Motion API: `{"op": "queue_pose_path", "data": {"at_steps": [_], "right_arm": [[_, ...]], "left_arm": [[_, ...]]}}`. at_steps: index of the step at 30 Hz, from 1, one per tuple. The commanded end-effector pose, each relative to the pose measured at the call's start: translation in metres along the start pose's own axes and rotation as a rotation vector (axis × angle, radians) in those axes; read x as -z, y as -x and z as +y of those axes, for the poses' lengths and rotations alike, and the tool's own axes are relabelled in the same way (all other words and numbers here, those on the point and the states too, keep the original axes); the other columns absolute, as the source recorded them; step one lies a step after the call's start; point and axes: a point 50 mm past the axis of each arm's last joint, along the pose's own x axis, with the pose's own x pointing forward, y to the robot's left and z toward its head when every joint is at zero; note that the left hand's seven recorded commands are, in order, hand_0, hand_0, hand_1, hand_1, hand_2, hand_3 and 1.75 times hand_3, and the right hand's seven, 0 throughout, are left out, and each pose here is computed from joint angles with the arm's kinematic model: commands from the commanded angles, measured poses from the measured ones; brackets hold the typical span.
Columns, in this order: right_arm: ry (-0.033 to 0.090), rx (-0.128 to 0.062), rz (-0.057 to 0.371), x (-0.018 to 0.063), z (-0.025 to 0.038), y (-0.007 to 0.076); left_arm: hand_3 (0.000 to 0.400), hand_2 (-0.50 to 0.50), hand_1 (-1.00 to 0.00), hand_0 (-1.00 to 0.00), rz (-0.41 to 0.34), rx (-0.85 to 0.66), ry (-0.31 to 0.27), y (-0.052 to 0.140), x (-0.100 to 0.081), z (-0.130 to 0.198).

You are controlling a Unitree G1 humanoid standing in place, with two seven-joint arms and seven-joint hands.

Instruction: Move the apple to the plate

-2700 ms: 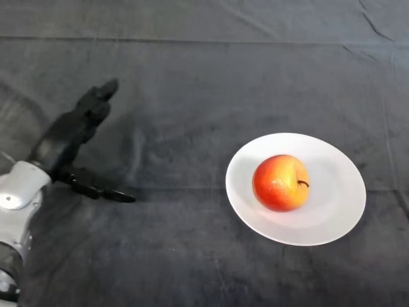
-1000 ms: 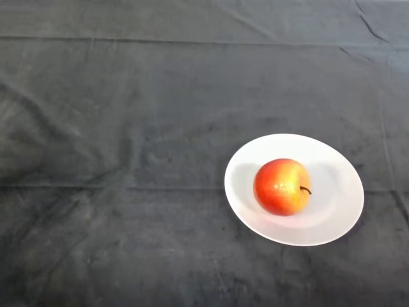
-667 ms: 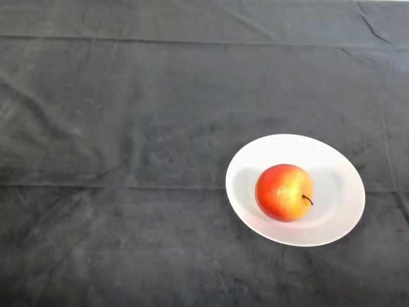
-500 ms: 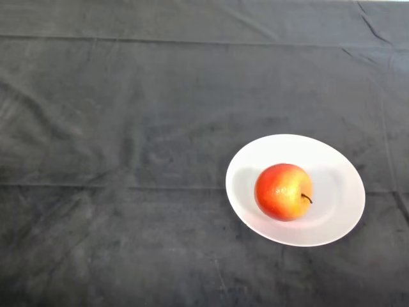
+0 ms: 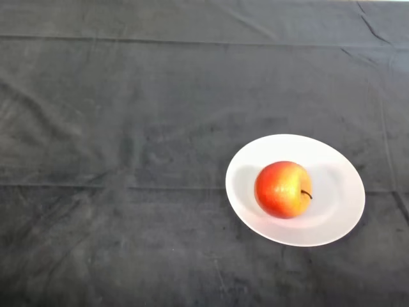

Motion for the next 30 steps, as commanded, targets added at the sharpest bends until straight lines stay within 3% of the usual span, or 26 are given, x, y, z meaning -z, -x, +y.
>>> {"op": "queue_pose_path", "data": {"at_steps": [1, 30], "right_arm": [[0.002, -0.002, -0.024, -0.008, 0.0016, 0.0007], [0.002, -0.002, -0.024, -0.008, 0.0016, 0.0007]], "left_arm": [[0.0, 0.0, 0.0, 0.0, 0.001, -0.038, -0.044, -0.0018, -0.0079, 0.0173], [0.0, 0.0, 0.0, 0.0, -0.029, -0.075, -0.069, -0.0021, -0.0123, 0.0192]]}}
